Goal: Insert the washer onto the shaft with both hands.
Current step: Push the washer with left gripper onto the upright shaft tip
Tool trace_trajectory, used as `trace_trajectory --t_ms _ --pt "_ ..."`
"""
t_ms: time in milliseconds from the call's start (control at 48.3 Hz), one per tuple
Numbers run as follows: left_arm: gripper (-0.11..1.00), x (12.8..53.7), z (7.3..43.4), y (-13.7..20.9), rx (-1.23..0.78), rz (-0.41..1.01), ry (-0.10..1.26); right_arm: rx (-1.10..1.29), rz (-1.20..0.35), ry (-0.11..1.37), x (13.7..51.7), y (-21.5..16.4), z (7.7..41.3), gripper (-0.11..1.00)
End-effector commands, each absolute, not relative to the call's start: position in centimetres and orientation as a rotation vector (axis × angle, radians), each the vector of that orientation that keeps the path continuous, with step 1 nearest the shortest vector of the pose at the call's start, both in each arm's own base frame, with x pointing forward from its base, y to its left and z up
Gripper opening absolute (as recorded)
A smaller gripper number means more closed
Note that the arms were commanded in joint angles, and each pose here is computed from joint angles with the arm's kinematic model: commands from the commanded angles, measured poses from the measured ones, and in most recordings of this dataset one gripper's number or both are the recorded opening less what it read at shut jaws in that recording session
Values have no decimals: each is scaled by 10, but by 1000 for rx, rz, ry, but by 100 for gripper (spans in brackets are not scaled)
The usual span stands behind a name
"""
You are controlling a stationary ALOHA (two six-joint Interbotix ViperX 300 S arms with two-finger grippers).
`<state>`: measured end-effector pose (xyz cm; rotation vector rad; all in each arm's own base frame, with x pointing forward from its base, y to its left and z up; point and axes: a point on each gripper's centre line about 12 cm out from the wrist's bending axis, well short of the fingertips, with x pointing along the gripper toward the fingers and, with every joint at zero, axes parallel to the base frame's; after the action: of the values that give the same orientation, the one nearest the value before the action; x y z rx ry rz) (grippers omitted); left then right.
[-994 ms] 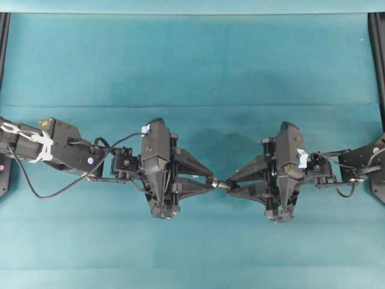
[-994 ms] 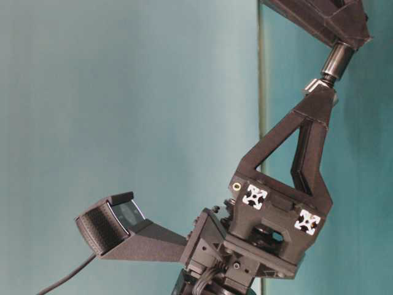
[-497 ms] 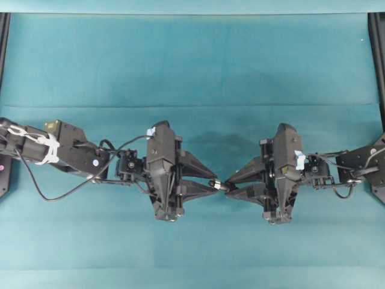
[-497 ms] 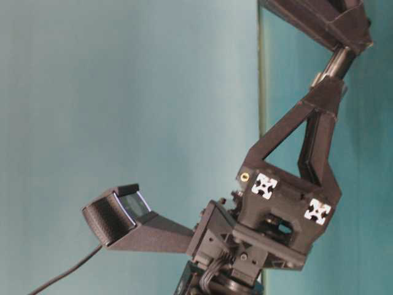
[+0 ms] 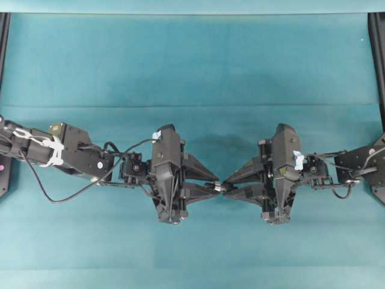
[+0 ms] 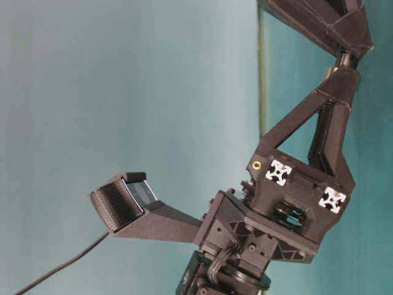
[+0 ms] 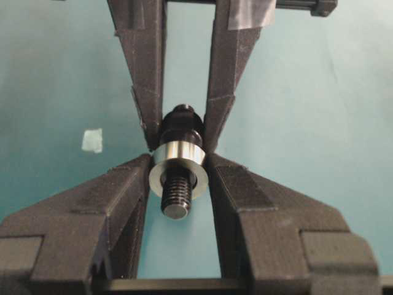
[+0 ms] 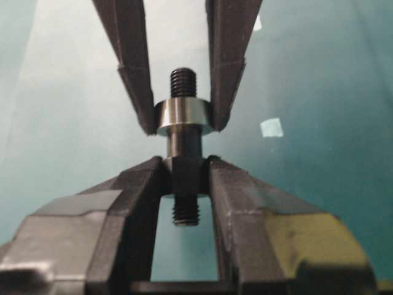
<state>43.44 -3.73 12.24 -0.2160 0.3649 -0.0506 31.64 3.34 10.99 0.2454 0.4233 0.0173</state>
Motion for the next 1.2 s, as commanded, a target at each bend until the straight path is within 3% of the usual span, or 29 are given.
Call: trace_trajectory --t_ms 0,1180 --pt "36 438 128 -40 -212 -61 346 258 16 393 321 33 117 0" --pt "36 451 128 -41 -209 -53 385 256 14 403 326 33 113 0"
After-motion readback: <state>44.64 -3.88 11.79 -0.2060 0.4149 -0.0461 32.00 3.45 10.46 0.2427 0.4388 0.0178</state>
